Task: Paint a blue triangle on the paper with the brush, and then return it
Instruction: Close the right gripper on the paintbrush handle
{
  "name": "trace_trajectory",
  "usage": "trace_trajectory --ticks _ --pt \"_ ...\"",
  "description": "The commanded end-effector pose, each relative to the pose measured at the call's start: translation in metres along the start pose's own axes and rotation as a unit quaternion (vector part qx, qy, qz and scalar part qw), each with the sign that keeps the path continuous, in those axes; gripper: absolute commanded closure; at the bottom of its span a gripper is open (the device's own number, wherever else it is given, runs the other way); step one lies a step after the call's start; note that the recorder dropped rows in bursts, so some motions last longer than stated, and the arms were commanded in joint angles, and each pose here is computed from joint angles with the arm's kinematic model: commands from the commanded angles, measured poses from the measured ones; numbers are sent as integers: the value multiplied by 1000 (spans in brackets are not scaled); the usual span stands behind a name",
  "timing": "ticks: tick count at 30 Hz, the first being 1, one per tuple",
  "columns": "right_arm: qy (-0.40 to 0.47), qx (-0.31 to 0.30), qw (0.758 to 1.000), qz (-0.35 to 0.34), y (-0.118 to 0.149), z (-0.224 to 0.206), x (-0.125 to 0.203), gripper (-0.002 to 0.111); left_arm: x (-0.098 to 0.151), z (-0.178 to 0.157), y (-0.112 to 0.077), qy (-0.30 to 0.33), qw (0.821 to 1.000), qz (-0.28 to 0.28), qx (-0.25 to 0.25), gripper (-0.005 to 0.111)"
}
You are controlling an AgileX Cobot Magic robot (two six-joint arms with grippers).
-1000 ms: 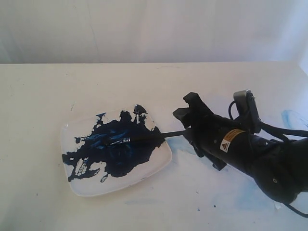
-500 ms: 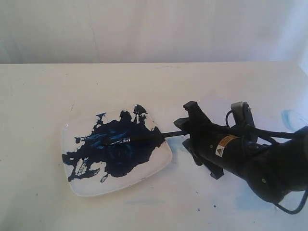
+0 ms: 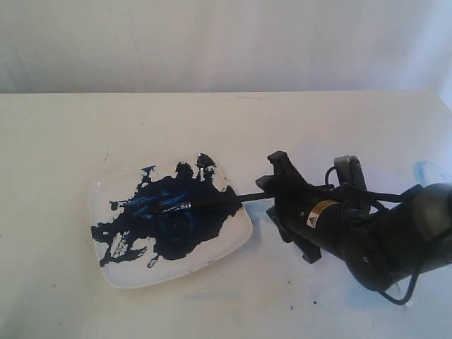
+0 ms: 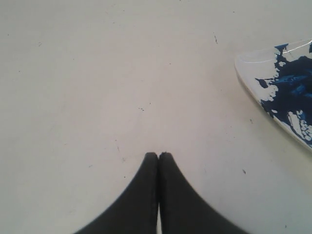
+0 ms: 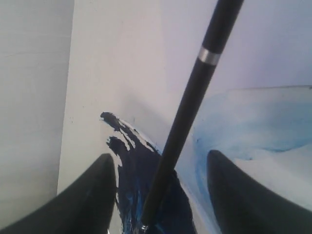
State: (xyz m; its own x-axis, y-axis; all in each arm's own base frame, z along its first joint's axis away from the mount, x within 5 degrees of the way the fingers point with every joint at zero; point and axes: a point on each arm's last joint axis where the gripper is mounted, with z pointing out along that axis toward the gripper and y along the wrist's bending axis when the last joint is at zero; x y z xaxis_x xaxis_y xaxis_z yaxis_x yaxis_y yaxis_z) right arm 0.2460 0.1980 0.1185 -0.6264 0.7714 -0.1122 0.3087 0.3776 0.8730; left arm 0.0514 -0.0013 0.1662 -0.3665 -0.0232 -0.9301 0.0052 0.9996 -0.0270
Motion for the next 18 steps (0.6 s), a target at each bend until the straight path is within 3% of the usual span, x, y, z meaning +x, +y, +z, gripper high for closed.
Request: trace_trajectory --ticks 1,18 --pt "-13 -7 1000 11 -3 4 -1 55 1 0 0 -1 1000 -5 0 107" --pt "-30 -13 999 31 3 21 -4 55 1 0 0 -1 1000 -5 0 107"
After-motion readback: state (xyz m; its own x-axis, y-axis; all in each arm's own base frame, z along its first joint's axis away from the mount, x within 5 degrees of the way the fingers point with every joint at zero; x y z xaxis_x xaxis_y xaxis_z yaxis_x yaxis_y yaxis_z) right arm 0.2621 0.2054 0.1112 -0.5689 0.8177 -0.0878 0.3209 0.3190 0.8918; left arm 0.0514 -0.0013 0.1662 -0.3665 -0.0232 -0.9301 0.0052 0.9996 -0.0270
